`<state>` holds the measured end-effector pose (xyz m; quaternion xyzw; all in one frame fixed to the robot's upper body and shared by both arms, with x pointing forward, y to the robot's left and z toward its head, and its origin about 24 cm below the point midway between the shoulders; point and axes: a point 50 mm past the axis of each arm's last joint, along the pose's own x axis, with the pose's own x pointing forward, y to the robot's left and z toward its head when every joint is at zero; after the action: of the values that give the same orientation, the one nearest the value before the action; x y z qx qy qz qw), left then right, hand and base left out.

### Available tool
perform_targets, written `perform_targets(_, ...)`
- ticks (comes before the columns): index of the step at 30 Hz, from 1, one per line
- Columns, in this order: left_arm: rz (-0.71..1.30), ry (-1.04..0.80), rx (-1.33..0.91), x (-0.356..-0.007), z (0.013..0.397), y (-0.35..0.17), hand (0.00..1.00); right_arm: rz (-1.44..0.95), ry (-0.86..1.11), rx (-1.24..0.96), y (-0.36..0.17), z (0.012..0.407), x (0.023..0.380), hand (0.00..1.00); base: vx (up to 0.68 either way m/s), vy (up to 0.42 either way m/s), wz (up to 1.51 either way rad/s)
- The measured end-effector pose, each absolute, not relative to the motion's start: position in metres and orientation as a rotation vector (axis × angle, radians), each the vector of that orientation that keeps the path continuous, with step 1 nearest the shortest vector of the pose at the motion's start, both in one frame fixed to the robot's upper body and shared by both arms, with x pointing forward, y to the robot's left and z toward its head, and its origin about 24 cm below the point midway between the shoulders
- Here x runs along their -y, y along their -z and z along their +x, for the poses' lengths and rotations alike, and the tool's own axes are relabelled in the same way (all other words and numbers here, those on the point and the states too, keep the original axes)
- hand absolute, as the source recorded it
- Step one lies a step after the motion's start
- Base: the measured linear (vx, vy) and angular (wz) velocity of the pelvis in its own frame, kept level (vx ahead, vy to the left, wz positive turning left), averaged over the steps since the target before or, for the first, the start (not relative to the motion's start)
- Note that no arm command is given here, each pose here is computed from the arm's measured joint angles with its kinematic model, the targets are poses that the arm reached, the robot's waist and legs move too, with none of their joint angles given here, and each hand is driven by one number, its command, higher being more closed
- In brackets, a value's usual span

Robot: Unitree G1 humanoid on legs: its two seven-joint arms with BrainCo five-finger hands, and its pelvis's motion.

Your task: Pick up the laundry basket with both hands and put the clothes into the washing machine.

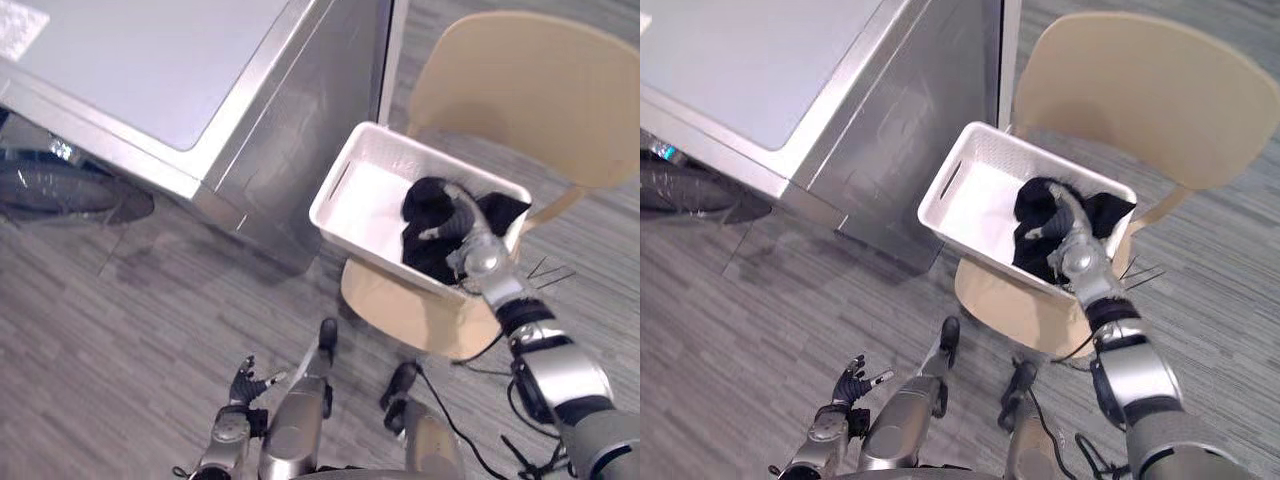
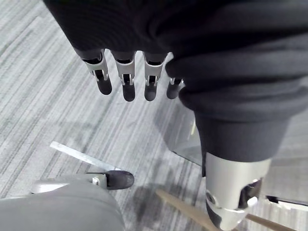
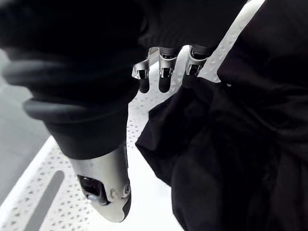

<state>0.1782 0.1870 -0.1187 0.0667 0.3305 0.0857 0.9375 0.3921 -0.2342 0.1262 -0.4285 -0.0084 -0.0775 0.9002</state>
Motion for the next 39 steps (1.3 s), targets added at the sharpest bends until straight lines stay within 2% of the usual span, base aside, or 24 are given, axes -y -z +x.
perform_targets(3,0.133,-0.183,-0.658,-0.188,0.182,0.116,0.0,-0.908,0.219,0.022,-0.143,0.396,0.247,0.0,-0.03,-0.011,0.06)
perform_targets(8,0.093,-0.185,-0.589,-0.179,0.208,0.104,0.0,-0.99,0.389,-0.036,-0.172,0.394,0.289,0.0,-0.06,-0.041,0.01)
perform_targets(14,0.069,-0.155,-0.482,-0.17,0.239,0.083,0.0,-1.081,0.383,-0.066,-0.181,0.393,0.298,0.0,-0.04,-0.054,0.14)
perform_targets(15,0.069,-0.145,-0.468,-0.167,0.244,0.08,0.0,-1.103,0.378,-0.064,-0.183,0.394,0.298,1.0,-0.01,-0.054,0.16)
perform_targets(19,0.073,-0.123,-0.426,-0.162,0.257,0.07,0.0,-1.157,0.353,-0.034,-0.19,0.397,0.291,1.0,-0.02,-0.052,0.07)
perform_targets(25,0.063,-0.083,-0.376,-0.151,0.266,0.06,0.0,-1.105,0.344,0.008,-0.197,0.4,0.283,1.0,-0.02,-0.078,0.08)
perform_targets(30,0.068,-0.087,-0.393,-0.153,0.264,0.063,0.0,-1.024,0.295,-0.028,-0.179,0.402,0.271,1.0,0.01,-0.074,0.05)
perform_targets(33,0.072,-0.092,-0.4,-0.155,0.263,0.064,0.0,-0.909,0.302,-0.013,-0.174,0.401,0.268,1.0,0.0,-0.051,0.1)
perform_targets(36,0.066,-0.114,-0.413,-0.16,0.26,0.066,0.0,-0.698,0.32,0.09,-0.181,0.399,0.259,1.0,-0.01,-0.05,0.07)
perform_targets(39,0.061,-0.157,-0.458,-0.17,0.248,0.076,0.0,-0.382,0.277,0.225,-0.182,0.395,0.232,1.0,-0.01,-0.053,-0.01)
